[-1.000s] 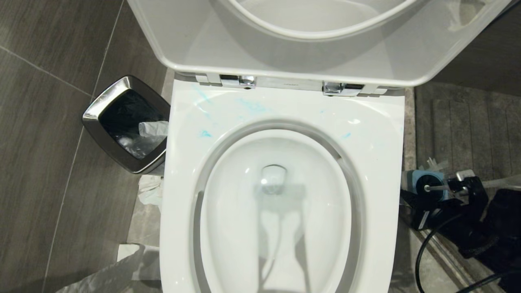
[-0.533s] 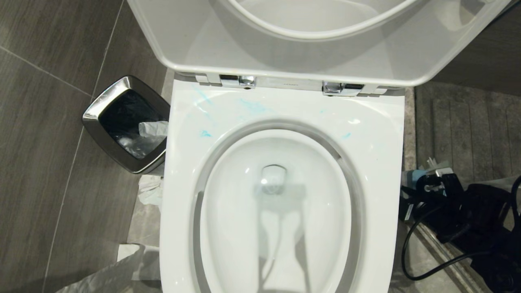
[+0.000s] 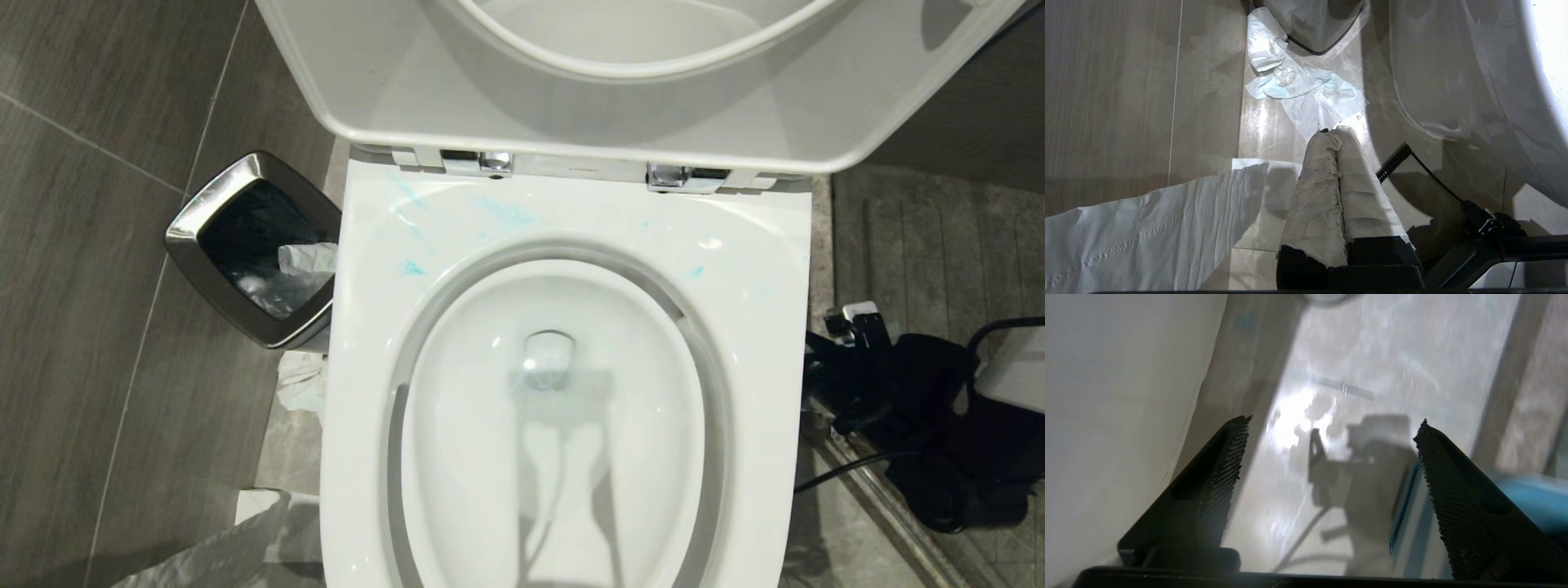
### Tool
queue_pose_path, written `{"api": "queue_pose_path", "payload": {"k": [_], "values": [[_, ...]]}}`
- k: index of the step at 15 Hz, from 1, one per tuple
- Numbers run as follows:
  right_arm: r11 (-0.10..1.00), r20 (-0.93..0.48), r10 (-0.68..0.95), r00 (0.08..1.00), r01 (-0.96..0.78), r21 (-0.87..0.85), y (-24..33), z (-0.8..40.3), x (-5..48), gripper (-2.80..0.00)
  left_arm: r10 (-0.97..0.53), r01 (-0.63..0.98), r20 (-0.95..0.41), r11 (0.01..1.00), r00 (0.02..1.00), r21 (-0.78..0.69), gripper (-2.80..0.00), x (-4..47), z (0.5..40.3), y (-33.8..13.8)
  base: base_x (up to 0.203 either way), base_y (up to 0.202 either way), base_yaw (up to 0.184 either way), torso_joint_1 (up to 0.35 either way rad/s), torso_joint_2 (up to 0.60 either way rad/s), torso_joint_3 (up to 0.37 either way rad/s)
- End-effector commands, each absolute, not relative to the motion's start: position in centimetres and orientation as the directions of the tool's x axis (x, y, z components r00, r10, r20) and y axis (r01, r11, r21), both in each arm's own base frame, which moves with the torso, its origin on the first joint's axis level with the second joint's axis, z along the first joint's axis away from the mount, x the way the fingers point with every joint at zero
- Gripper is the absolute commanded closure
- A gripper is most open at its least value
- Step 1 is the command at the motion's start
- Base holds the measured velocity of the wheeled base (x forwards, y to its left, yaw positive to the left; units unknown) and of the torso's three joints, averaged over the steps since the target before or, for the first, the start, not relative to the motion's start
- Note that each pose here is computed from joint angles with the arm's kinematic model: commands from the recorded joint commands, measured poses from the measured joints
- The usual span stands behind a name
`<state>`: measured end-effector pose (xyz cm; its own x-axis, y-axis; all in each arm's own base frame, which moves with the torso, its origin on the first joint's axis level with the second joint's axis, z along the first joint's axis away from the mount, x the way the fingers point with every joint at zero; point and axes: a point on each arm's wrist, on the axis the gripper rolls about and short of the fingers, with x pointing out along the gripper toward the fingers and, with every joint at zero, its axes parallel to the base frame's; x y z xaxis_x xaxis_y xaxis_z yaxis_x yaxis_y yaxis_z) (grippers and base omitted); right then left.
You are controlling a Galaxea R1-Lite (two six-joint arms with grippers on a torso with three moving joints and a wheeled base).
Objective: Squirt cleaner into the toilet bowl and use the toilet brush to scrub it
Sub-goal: Pour in the cleaning agent
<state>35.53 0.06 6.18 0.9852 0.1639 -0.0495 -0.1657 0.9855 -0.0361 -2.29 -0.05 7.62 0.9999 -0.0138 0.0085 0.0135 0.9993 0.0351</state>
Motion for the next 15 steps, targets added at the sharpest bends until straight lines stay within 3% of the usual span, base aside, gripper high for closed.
{"api": "queue_pose_path", "payload": {"k": [1,8,15], "values": [[0.985,-0.021,0.165,0.986,-0.166,-0.044,0.0,5.2,37.6,-2.8,-0.013,0.013,0.0,0.999,1.0,0.035,0.0,-2.2,7.4,0.0,0.0,0.0,0.0,0.0,0.0,0.0],[0.981,0.155,0.184,0.97,-0.173,-0.087,0.9,5.7,43.5,-2.8,-0.013,0.013,0.0,0.999,1.0,0.035,0.0,-2.2,7.4,0.0,0.0,0.0,0.0,0.0,0.0,0.0],[0.976,0.275,0.207,0.939,-0.181,-0.117,2.0,8.5,45.0,-2.8,-0.013,0.013,0.0,0.999,1.0,0.035,0.0,-2.2,7.4,0.0,0.0,0.0,0.0,0.0,0.0,0.0]]}}
